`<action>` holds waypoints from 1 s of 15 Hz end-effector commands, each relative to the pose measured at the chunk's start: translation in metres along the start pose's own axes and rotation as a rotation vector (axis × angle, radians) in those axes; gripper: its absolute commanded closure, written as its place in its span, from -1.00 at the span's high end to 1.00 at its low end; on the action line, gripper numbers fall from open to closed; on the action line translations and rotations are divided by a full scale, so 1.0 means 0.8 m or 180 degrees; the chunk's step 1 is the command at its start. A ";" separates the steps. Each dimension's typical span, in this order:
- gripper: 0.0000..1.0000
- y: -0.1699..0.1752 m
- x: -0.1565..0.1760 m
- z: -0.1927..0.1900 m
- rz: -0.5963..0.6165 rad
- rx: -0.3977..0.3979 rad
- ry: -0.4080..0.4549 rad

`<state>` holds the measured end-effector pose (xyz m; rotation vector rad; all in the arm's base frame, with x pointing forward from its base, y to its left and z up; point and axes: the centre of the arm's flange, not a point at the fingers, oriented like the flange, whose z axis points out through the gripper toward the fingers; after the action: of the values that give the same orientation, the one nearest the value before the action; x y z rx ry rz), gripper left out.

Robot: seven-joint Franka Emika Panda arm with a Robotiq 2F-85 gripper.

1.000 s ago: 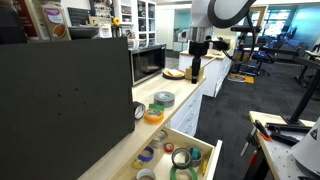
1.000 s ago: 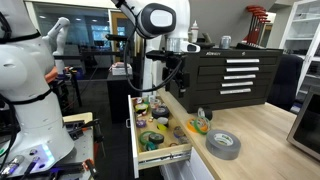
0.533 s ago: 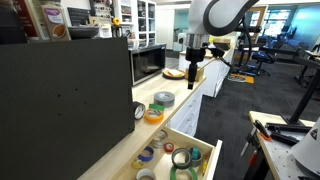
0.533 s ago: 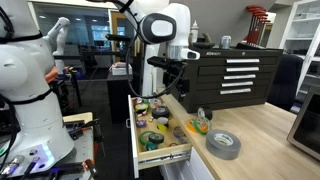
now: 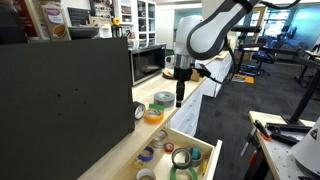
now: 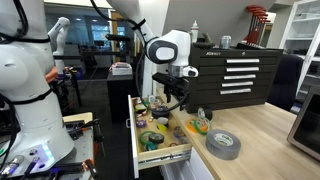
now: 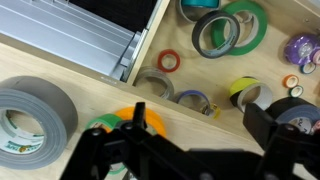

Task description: Remove the green tape from the top of the counter and place it in the open drawer

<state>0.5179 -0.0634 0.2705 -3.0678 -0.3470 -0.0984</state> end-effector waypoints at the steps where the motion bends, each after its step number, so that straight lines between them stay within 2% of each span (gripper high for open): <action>1: 1.00 0.012 0.040 0.019 -0.0204 0.0066 0.0059; 9: 1.00 0.052 0.102 0.038 -0.0417 0.0000 0.0114; 15: 1.00 0.084 0.123 0.059 -0.0458 -0.0021 0.0112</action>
<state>0.6133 -0.0944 0.2335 -3.0499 -0.5263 -0.1694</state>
